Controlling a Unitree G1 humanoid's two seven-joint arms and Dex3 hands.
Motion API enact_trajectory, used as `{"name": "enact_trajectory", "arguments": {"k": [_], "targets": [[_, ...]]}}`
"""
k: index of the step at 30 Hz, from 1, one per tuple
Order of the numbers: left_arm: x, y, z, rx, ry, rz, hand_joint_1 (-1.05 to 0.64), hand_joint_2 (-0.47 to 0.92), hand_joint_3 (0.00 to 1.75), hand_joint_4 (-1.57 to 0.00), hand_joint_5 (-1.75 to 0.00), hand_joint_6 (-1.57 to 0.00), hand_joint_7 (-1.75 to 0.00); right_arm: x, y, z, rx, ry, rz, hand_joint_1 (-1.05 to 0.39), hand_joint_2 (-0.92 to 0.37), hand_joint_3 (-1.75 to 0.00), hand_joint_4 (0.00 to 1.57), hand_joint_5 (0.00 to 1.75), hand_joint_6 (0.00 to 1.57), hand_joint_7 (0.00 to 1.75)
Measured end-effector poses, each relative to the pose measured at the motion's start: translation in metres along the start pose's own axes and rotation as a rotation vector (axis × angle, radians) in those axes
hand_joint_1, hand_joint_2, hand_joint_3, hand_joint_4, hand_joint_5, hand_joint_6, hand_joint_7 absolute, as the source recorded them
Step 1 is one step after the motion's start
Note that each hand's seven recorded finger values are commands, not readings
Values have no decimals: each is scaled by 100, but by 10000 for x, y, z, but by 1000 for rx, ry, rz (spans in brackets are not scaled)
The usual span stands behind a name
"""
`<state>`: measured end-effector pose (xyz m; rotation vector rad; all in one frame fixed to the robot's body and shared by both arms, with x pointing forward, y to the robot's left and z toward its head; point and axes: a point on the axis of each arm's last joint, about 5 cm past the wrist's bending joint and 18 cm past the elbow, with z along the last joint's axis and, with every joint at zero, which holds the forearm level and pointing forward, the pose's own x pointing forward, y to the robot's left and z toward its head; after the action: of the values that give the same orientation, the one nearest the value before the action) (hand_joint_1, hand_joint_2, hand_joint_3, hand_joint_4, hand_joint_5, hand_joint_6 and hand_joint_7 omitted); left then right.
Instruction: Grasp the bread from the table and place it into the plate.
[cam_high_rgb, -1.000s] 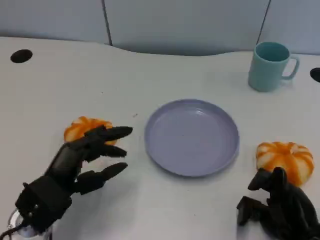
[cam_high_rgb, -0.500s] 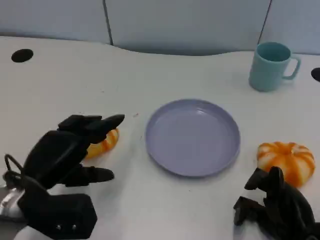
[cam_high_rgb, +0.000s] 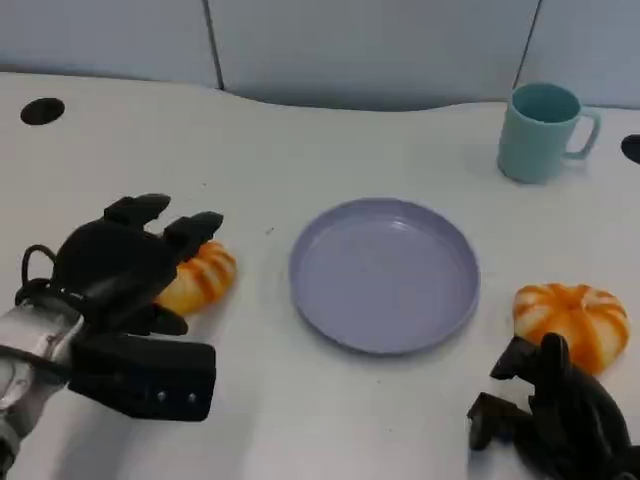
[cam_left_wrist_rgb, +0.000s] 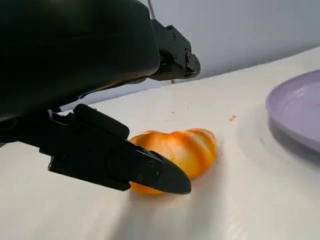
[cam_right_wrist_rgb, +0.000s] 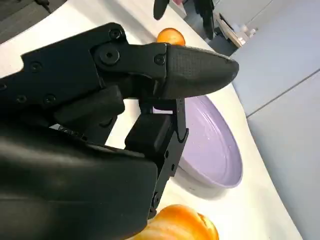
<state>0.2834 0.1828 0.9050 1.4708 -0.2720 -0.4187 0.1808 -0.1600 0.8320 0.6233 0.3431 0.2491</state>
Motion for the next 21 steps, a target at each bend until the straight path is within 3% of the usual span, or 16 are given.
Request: {"name": "enact_trajectory", "arguments": {"k": [5,9,15,21], "targets": [[95,-73,3,17,9,-65,-66,89,1,0,-2,-10,0,-4,-3,3,-1,-1,-6,-45,-92,-55,123,129,105,123],[253,-140,45,43,62,-168,-66,88,0,0,0,-11,-1,-4,6,2,-6,-1,-15,-45,-92,-56,121,129,104,123],[418,-152,133,91,98,-260,-63,87,0,-2,-1,-11,-1,-13,14,10,-5,4,-13,-44,-92,-57,118,133,102,126],[492,-140,177,146,146,-321,-71,81,1,-4,-2,-13,-1,-41,-2,7,-3,4,-18,-45,-92,-52,117,134,101,127]]}}
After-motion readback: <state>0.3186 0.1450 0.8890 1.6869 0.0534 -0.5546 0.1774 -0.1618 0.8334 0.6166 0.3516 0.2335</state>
